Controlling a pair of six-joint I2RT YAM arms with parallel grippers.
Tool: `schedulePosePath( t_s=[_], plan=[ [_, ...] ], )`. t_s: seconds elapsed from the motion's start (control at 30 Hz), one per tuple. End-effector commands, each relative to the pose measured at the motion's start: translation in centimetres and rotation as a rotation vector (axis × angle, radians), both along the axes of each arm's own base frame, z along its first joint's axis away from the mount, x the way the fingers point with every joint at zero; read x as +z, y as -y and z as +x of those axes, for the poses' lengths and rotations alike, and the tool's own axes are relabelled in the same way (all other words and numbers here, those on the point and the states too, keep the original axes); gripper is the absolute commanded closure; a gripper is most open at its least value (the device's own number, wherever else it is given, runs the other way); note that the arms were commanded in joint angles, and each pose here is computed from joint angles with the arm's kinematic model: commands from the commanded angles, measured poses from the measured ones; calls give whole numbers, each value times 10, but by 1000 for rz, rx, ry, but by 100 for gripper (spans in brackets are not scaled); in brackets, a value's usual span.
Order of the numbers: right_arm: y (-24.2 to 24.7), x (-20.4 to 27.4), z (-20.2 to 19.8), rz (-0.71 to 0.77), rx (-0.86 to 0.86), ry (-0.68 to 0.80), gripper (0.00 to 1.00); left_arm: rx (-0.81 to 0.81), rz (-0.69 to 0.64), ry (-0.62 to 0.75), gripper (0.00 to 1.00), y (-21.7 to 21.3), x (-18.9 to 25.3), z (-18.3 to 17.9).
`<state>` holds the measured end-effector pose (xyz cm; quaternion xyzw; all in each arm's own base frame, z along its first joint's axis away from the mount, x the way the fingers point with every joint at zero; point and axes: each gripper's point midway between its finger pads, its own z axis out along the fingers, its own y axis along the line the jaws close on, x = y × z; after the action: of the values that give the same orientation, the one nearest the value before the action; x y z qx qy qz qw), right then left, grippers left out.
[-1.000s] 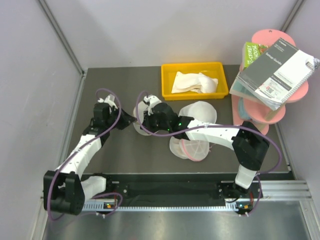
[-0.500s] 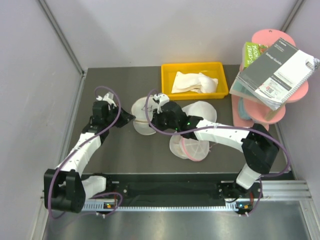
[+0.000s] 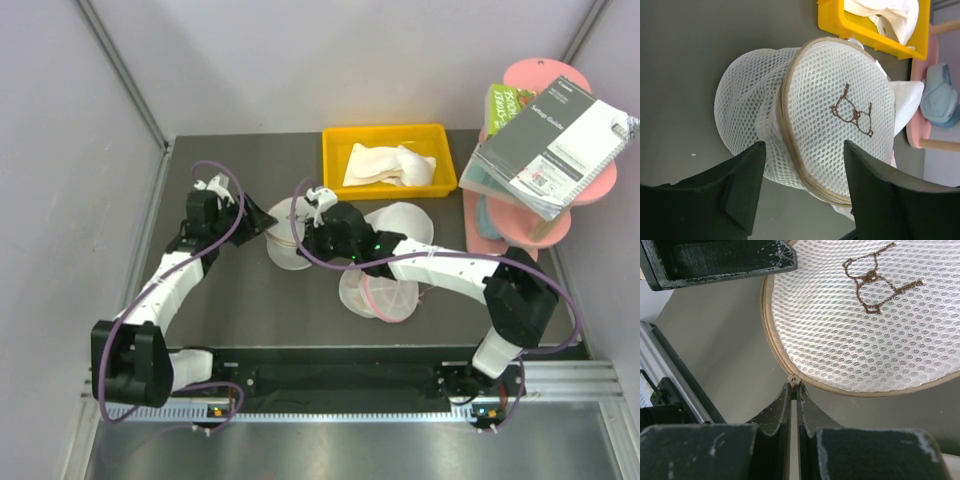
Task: Unzip the laundry bag and remove the bra
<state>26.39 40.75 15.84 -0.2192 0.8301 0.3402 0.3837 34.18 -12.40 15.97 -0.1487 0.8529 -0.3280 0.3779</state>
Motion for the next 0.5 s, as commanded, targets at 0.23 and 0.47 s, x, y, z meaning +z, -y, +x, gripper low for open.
schedulePosePath(
  t_s=[0.23, 0.47],
  plan=[
    [-49, 34, -11, 118, 95, 23, 100, 26, -34, 38, 26, -4, 12, -27],
    [-65, 32, -17, 119, 128, 15, 100, 20, -91, 8, 33, 1, 1, -45]
  ],
)
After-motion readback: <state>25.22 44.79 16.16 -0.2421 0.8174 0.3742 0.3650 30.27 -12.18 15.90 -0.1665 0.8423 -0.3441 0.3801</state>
